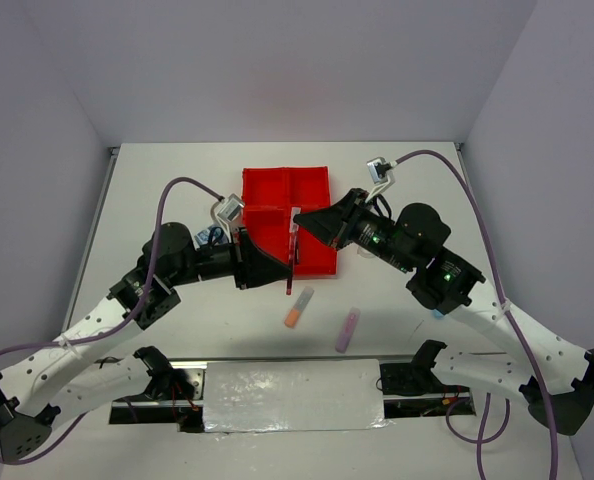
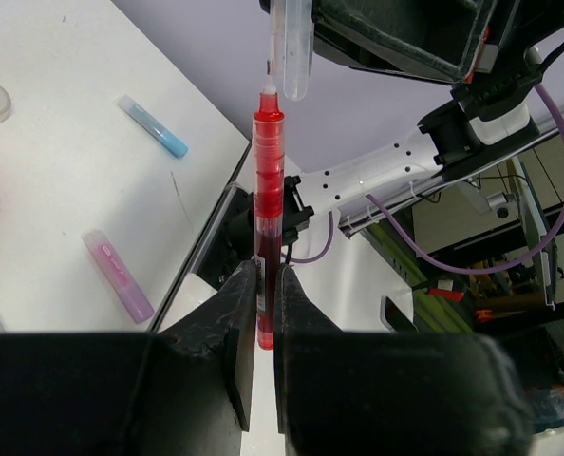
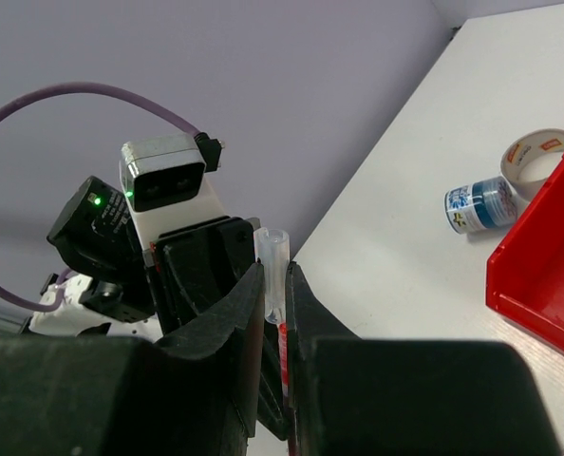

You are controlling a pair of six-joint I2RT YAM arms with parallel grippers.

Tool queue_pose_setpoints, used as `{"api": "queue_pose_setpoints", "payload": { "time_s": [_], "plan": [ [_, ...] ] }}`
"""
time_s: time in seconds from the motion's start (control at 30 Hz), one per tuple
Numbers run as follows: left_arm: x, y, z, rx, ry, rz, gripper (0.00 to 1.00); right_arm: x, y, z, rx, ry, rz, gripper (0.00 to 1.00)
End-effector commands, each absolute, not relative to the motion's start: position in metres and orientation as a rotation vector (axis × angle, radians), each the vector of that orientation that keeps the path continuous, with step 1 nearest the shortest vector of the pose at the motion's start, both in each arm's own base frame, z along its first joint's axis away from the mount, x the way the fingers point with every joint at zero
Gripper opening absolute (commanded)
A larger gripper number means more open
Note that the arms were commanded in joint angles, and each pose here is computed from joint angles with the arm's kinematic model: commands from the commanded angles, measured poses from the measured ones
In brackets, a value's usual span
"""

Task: Sort the stationery into containers
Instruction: Close the pen cap on the pen.

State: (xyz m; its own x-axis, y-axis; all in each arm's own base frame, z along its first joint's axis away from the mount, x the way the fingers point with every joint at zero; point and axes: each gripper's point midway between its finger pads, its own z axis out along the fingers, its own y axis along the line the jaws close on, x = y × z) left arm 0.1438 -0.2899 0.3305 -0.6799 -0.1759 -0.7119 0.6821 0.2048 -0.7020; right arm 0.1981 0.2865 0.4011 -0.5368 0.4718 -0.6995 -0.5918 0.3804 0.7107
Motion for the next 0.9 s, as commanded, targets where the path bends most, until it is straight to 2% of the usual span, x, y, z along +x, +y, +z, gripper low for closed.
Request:
{"api": "queue_pose_setpoints", "payload": {
  "time_s": [0.0,0.23,0.87],
  "plan": [
    [0.139,-0.290,0.371,0.528,1.626,-1.586,0.00,0.198,0.290,0.388,-0.140,1.685,1.320,0.00],
    [0.139,-0.289,0.373,0.526,1.623,-1.576,0.00,0.200,0.291,0.382,-0.151,1.690,1.294,0.00],
    [0.136,-0.287,0.365,0.514,1.642,-1.587,0.00,0.206,0.288,0.417,-0.172,1.611,1.255,0.00]
  ]
}}
